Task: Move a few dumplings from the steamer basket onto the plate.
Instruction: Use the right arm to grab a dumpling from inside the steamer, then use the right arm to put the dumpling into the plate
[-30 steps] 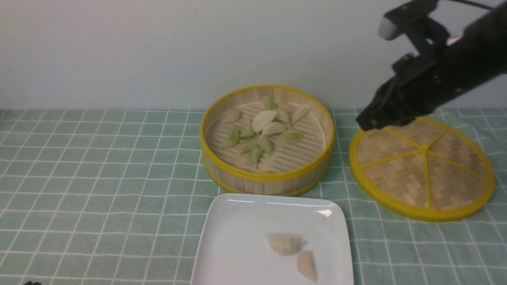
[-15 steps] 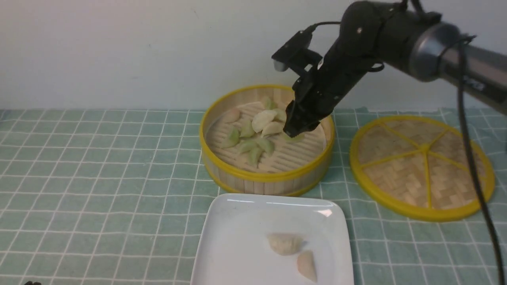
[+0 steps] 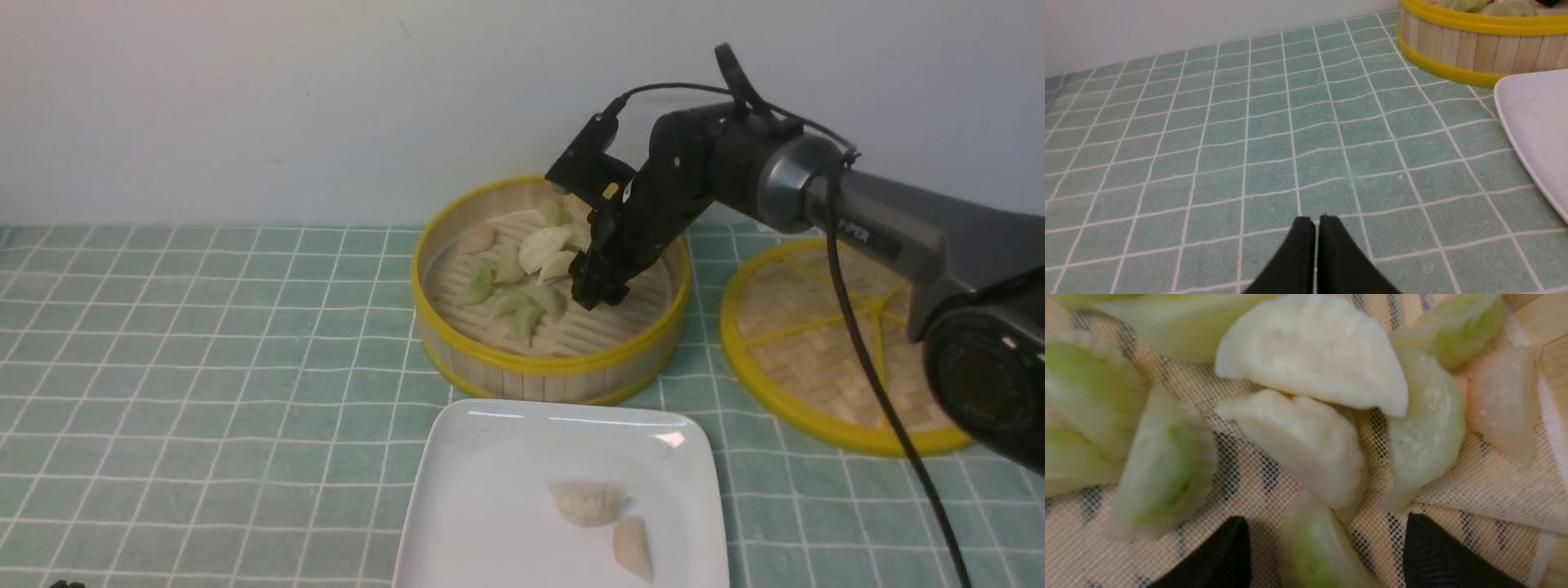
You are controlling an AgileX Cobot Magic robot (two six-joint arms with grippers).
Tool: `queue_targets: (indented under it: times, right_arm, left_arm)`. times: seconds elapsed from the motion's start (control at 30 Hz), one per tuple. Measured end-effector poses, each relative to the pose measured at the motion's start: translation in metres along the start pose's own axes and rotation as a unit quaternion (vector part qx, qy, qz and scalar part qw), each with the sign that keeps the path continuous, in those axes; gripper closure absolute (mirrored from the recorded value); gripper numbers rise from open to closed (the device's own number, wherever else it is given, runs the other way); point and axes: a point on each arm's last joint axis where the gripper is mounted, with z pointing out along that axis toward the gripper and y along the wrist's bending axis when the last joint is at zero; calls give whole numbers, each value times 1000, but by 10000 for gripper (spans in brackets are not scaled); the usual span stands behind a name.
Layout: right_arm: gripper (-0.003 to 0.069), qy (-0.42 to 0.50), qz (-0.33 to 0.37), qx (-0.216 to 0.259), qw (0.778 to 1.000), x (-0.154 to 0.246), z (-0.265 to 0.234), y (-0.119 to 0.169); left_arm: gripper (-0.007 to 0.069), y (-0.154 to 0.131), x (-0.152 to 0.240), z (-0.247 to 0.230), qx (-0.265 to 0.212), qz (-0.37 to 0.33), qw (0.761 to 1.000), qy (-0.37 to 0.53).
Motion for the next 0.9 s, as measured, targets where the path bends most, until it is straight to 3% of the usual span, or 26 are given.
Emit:
queue_targets:
  times: [0.13, 0.17, 0.2, 0.3, 0.43, 0.67, 0.73, 0.9]
  right_arm:
    - [405, 5, 33, 7, 999, -2, -1, 1]
    - [419, 5, 35, 8, 999, -2, -1, 1]
    - [512, 6, 47, 11, 999, -3, -4, 1]
    - [510, 34, 59, -3, 998, -3, -24, 2]
    - [510, 52, 75, -27, 995, -14, -96, 4]
    - [510, 0, 119, -73, 990, -22, -171, 20]
    - [510, 4, 128, -103, 986, -17, -178, 34]
    - [510, 94, 103, -188, 972, 13, -150, 106]
  left_arm:
    - [631, 0, 0, 0, 0, 0, 1000, 0]
    - [631, 0, 0, 0, 0, 0, 1000, 0]
    - [631, 0, 0, 0, 0, 0, 1000, 0]
    - [631, 0, 0, 0, 0, 0, 1000, 0]
    - [631, 0, 0, 0, 0, 0, 1000, 0]
    - [631, 0, 0, 0, 0, 0, 1000, 0]
    - [631, 0, 0, 0, 0, 0, 1000, 0]
    - [631, 0, 0, 0, 0, 0, 1000, 0]
